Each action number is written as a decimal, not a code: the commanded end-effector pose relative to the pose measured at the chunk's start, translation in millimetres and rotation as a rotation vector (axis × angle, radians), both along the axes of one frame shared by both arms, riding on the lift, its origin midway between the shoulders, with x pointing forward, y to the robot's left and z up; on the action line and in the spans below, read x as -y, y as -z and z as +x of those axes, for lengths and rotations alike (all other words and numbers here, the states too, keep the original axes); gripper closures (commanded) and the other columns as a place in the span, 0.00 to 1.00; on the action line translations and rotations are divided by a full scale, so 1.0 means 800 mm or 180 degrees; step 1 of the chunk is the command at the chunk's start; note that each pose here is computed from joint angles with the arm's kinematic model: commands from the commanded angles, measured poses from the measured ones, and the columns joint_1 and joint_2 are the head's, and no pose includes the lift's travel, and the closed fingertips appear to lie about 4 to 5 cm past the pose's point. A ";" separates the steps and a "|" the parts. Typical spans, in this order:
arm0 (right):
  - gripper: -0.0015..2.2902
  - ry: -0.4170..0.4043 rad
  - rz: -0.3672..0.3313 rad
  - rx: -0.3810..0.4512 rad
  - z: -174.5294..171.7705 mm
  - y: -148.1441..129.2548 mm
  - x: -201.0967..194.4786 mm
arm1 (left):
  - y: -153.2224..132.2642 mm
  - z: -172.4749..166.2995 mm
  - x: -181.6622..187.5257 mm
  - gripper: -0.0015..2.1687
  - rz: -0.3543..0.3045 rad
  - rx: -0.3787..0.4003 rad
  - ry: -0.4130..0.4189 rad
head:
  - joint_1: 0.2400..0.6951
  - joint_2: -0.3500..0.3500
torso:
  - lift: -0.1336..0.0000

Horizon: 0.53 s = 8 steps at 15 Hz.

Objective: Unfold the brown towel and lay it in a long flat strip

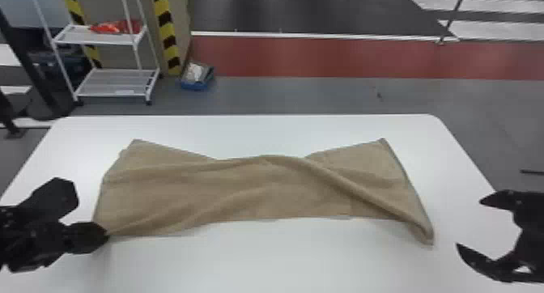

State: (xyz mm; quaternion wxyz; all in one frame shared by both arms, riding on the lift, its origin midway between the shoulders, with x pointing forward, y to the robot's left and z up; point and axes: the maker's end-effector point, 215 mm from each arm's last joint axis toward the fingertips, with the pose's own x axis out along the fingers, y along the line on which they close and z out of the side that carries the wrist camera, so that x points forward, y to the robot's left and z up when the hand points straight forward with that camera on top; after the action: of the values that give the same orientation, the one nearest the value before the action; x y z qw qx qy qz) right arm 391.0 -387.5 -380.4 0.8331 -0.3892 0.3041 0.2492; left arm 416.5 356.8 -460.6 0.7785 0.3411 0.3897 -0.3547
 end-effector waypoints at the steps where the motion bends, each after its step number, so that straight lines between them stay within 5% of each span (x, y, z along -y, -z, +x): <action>1: 0.04 -0.0049 -0.0034 -0.0083 -0.001 0.005 -0.006 | -0.016 -0.003 -0.003 0.54 -0.0017 0.0036 0.0023 | 1.00 0.43 | 0.13; 8: 0.09 -0.0120 -0.0265 -0.0339 -0.004 0.035 -0.017 | -0.053 -0.036 -0.002 0.54 0.0084 -0.0158 0.0468 | 1.00 0.43 | 0.13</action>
State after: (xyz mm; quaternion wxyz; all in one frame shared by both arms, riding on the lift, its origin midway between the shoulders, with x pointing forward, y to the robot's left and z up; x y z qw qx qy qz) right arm 386.6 -375.1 -404.6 0.7971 -0.4153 0.3448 0.2706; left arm 387.4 352.3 -422.4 0.7396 0.3612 0.3864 -0.4162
